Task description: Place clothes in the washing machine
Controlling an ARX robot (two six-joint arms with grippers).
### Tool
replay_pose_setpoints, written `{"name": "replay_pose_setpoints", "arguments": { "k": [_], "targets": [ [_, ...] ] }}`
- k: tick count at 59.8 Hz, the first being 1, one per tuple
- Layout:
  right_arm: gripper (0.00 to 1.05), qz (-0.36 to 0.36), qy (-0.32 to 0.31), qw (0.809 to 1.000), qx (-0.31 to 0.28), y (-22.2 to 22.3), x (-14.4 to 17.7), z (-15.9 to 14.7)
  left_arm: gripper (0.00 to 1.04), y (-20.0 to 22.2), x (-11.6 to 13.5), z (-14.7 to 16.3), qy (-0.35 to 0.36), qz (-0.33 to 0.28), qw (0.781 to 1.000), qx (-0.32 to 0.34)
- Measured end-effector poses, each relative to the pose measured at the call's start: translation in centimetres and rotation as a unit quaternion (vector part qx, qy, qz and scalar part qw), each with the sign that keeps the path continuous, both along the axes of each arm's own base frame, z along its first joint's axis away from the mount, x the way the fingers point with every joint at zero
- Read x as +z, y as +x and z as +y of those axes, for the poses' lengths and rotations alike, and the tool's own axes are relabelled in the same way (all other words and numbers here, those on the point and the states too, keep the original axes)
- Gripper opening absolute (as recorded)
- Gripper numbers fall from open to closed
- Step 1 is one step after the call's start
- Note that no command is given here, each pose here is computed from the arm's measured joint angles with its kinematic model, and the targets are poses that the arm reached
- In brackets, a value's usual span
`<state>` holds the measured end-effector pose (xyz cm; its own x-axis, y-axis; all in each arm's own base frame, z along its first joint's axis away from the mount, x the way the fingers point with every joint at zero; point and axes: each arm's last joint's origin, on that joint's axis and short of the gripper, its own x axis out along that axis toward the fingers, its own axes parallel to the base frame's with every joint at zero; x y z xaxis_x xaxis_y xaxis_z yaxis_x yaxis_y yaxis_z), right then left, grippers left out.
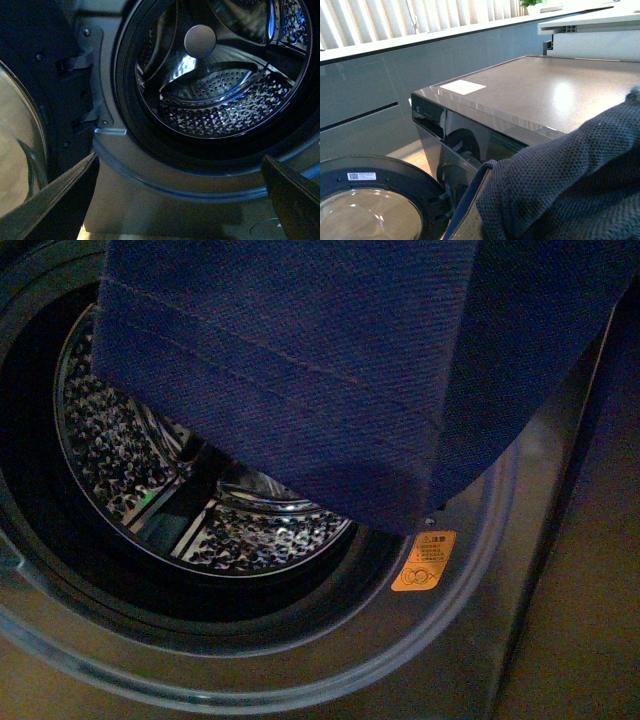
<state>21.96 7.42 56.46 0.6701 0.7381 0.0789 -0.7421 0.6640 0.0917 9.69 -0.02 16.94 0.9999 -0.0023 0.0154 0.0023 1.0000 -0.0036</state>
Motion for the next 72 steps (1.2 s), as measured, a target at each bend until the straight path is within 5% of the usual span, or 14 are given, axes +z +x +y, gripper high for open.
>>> {"name": "replay_pose_setpoints", "arguments": {
  "k": [32,42,56,72],
  "targets": [
    [0.05,0.0,0.0,1.0,0.0,0.0,0.0,0.0,0.98,0.0,0.0,0.0,-0.002,0.0,1.0,-0.003],
    [0.05,0.0,0.0,1.0,0.001,0.0,0.0,0.0,0.98,1.5,2.6,0.9,-0.096,-0.046,0.981,-0.16],
    [0.05,-0.001,0.0,1.0,0.001,-0.1,0.0,0.0,0.98,6.1,10.2,1.0,-0.082,-0.107,0.962,-0.238],
    [0.05,-0.001,0.0,1.0,0.001,-0.1,0.0,0.0,0.98,8.9,15.3,-2.6,-0.058,-0.146,0.883,-0.442]
  ]
}}
